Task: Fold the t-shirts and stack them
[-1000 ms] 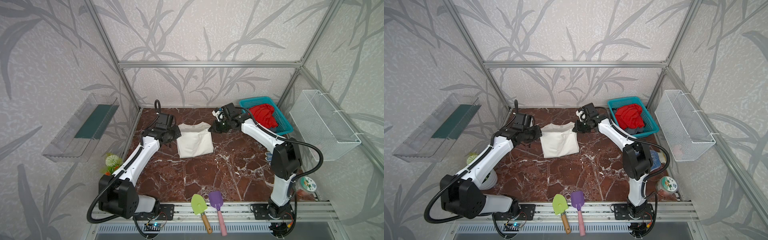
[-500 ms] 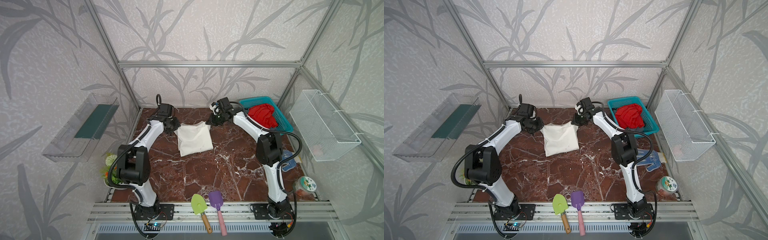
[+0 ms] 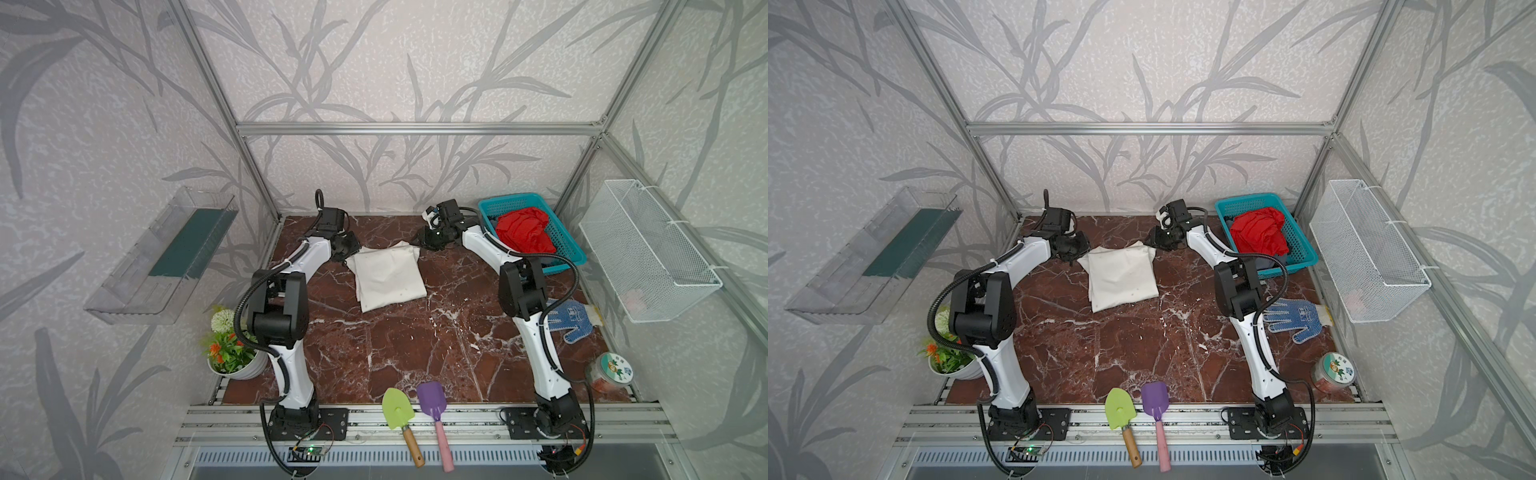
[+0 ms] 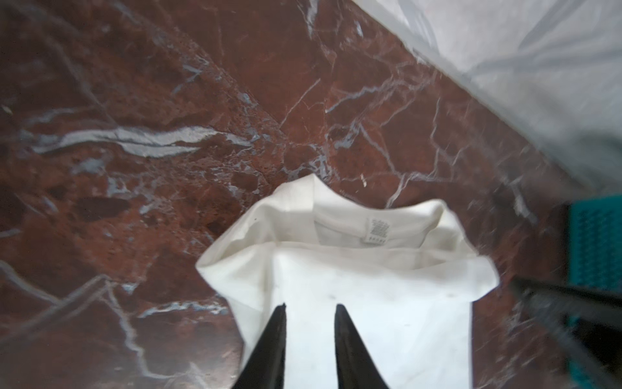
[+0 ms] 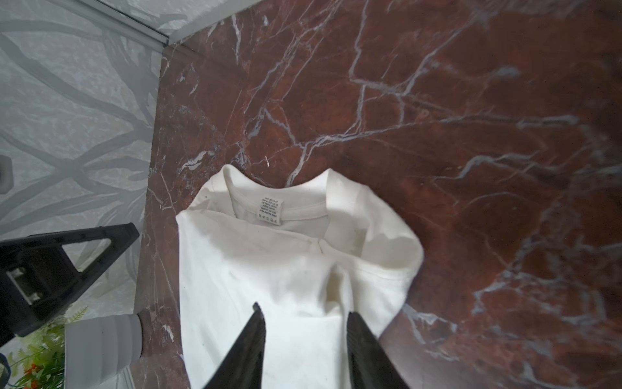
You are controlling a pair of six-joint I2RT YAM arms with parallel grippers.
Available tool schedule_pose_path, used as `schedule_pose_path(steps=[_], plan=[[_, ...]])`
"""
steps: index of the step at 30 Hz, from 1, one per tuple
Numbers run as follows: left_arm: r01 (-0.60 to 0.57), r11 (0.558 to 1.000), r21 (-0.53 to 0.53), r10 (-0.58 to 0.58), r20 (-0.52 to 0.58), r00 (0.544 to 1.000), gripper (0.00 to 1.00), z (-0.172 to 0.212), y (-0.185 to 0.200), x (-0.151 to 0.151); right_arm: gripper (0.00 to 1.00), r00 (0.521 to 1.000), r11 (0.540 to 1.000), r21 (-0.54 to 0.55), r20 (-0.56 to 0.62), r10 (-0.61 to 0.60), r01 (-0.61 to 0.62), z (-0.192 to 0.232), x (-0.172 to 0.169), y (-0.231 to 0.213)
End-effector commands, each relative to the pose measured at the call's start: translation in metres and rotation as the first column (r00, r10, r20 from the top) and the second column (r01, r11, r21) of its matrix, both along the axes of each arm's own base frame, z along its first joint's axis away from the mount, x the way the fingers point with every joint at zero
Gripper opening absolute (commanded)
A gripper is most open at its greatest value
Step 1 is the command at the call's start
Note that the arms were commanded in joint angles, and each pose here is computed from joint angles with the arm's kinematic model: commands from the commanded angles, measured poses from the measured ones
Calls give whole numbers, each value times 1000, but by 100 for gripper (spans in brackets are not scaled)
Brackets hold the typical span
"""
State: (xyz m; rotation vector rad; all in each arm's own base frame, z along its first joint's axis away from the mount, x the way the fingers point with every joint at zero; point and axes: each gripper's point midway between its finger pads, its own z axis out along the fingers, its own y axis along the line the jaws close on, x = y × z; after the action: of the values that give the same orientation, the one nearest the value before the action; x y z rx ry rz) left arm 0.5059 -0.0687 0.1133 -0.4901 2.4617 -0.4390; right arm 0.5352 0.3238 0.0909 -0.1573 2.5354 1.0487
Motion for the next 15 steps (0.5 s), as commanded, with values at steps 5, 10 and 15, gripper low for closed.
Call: schedule_pose_path(steps=[5, 10, 15], plan=[[38, 999, -26, -35, 109, 993, 43, 10, -16, -7, 40, 994, 996, 76, 107, 33, -41, 40, -18, 23], [81, 986, -146, -65, 112, 992, 42, -7, -41, -3, 36, 994, 995, 61, 73, 76, -81, 20, -22, 41], [79, 982, -169, -67, 78, 995, 42, -26, -51, 10, 36, 996, 996, 49, 54, 67, -69, 4, -12, 46]])
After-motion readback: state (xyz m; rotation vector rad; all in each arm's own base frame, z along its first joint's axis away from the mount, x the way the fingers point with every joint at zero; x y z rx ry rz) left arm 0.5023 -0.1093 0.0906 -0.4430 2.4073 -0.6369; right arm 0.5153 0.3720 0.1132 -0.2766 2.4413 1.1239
